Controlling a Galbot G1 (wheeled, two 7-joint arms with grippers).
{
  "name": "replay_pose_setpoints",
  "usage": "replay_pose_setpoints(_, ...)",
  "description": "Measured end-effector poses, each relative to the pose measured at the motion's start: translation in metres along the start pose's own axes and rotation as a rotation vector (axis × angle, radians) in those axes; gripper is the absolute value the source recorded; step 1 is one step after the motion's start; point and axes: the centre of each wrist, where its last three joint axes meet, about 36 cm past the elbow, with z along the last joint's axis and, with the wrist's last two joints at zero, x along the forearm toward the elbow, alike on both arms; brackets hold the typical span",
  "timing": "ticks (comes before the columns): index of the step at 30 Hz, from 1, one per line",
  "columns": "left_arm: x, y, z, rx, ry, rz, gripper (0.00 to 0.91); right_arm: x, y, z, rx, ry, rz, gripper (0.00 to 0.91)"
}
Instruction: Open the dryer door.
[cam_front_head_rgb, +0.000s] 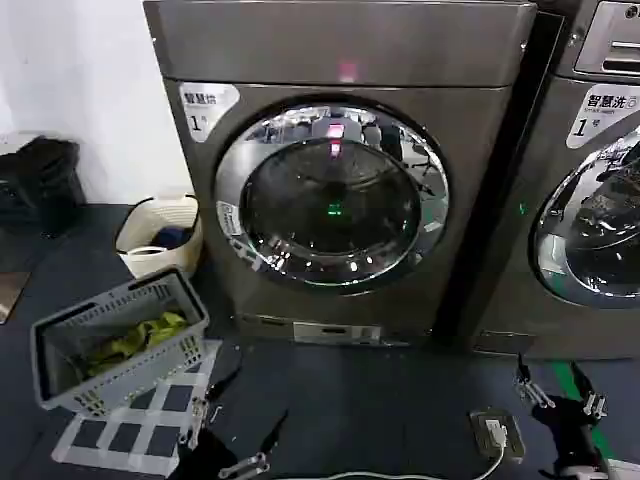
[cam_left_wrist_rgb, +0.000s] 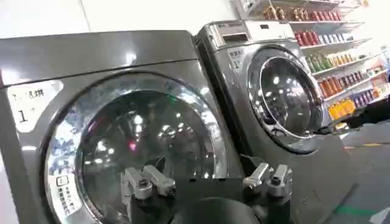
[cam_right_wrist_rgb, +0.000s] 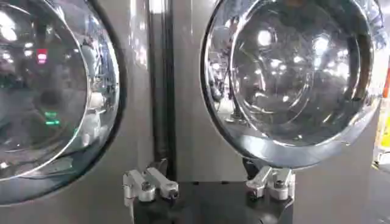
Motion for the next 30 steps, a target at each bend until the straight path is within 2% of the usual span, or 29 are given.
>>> replay_pose_setpoints(6, -0.001, 0.002, 0.001, 0.0, 0.003, 0.013, 0.907, -0.023, -0.005, -0.007, 0.007, -0.036, -0.197, 0.907)
replay_pose_setpoints(11, -0.002, 0.005, -0.001, -0.004, -0.007, 0.019, 0.907, -0.046, -0.007, -0.016, 0.027, -0.1, -0.37, 0.907)
replay_pose_setpoints(18, -0.003, 0.0, -0.005, -0.002, -0.007, 0.028, 0.907, -0.082, 0.008, -0.023, 0.073, -0.143, -0.624, 0.907)
replay_pose_setpoints(21, -0.002, -0.002, -0.009, -0.006, -0.004, 0.025, 0.907, -0.098, 0.016, -0.024, 0.068, -0.176, -0.73, 0.907)
replay_pose_setpoints(30, 0.003, -0.003, -0.027, -0.037, -0.008, 0.017, 0.907, -0.149, 0.028, -0.028, 0.05, -0.173, -0.968, 0.907)
